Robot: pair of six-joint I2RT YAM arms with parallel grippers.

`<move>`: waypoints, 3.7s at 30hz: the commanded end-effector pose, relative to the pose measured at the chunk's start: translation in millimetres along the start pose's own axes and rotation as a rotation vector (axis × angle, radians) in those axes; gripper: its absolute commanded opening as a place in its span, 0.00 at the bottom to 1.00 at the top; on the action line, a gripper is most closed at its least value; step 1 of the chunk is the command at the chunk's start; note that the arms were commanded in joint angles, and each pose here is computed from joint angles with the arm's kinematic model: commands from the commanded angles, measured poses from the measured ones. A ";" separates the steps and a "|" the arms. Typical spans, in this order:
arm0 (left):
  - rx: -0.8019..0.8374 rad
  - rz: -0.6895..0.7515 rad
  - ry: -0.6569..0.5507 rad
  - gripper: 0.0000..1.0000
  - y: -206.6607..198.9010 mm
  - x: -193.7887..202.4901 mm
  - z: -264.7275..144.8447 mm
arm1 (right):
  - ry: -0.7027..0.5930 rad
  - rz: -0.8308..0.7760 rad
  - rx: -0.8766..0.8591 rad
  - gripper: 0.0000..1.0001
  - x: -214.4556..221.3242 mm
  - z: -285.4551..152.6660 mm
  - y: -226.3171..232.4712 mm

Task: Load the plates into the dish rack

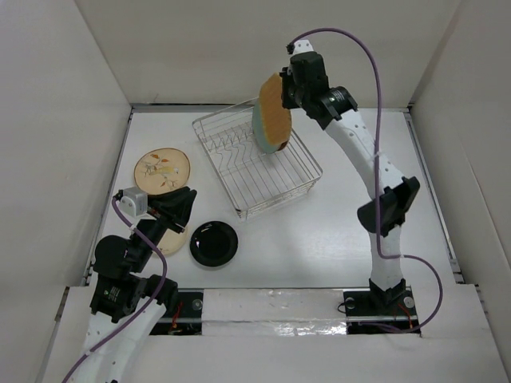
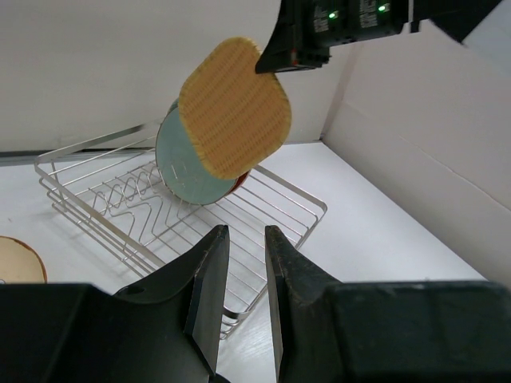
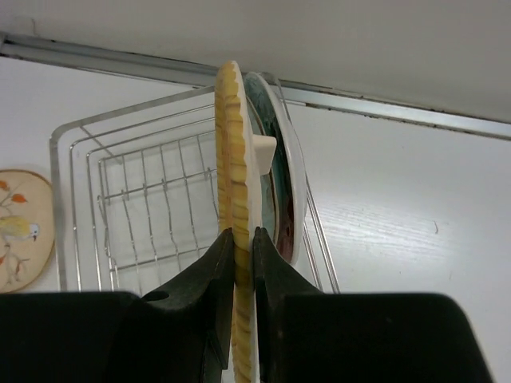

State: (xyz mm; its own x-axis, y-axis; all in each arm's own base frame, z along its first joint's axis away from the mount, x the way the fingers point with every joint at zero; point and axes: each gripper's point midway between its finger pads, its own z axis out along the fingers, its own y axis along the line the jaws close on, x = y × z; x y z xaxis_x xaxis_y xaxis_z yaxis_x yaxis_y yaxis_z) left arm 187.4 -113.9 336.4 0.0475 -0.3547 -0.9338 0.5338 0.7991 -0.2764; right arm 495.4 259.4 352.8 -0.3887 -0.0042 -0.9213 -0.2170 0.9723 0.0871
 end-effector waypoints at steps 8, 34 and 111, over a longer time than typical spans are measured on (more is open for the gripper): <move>0.018 0.009 -0.031 0.22 -3.6 -9.3 4.9 | -0.040 -0.023 0.020 0.00 -13.2 25.1 -12.1; 0.004 0.007 -0.017 0.22 -0.2 -5.7 8.0 | 0.005 -0.156 -0.002 0.16 57.9 96.7 37.7; -1.063 -0.825 0.315 0.37 392.4 206.3 3.7 | -0.166 0.235 -0.454 0.58 203.0 -193.1 37.0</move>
State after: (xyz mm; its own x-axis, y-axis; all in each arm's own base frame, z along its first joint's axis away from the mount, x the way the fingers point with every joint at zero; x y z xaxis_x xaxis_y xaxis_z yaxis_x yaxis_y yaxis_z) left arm 400.3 125.1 33.4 -0.2457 -0.8786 -0.4094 -0.6125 0.4681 -0.6370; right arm 231.1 255.0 222.0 -0.3944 0.2188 -0.8925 -0.5203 0.7474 0.4131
